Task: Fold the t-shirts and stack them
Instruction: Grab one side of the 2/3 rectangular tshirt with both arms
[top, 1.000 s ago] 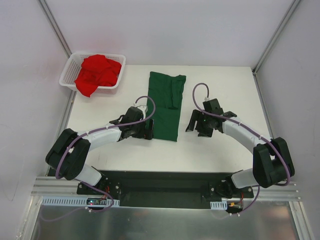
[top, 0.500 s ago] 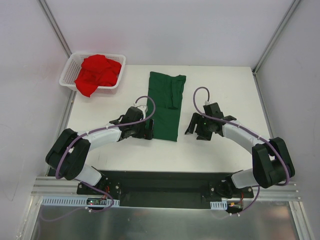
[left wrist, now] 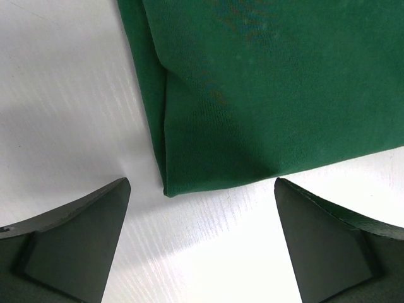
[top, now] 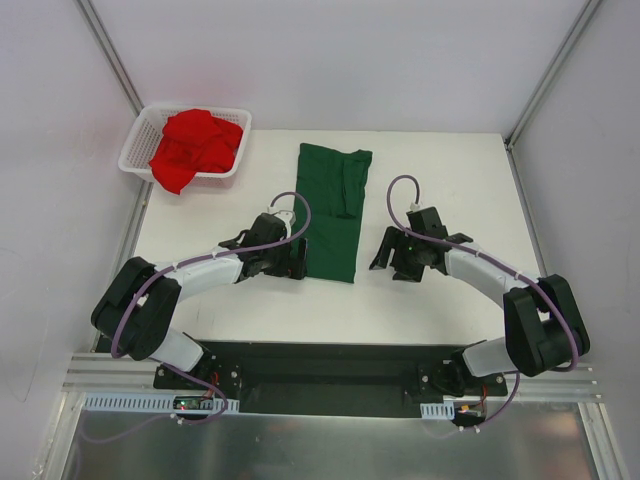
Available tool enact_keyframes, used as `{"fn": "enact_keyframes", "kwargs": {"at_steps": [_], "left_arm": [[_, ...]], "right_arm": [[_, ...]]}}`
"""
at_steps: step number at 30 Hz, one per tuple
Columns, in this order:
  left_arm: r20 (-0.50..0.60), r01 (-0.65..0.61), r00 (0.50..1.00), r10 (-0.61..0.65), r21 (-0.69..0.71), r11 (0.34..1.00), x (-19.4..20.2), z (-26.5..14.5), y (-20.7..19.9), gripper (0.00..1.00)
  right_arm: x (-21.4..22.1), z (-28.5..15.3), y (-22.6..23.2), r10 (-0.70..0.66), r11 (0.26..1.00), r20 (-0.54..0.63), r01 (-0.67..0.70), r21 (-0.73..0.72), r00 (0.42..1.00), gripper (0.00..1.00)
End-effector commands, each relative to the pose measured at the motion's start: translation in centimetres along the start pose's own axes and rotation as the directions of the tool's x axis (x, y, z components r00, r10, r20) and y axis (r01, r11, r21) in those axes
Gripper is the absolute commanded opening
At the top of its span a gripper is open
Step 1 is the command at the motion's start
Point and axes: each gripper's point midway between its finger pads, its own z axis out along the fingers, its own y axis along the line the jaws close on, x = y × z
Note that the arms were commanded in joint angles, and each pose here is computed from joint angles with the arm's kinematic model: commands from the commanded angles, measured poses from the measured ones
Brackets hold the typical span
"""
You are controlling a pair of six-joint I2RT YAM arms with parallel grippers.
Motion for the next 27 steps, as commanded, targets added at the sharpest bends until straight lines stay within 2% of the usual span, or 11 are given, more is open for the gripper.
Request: {"fn": "enact_keyframes", "kwargs": {"at_steps": [1, 12, 27], "left_arm": [[0.011, -0.006, 1.0, 0.006, -0.016, 1.0, 0.2, -0.3, 0.2, 0.99], [-0.001, -0.008, 1.0, 0.008, -0.019, 1.0, 0.5, 0.0, 0.4, 0.99], [0.035, -0.018, 0.999, 0.018, -0.007, 1.0, 0.4, -0.2, 0.4, 0.99]], "right_arm": [[-1.0, -0.4, 1.1, 0.005, 0.999, 0.028, -0.004, -0.044, 1.0, 0.76], [-1.3, -0.1, 1.2, 0.021, 0.999, 0.025, -0.02, -0.039, 0.999, 0.76], [-2.7, -0.5, 2.3, 0.063, 0.997, 0.052, -0.061, -0.041, 0.997, 0.75]]}}
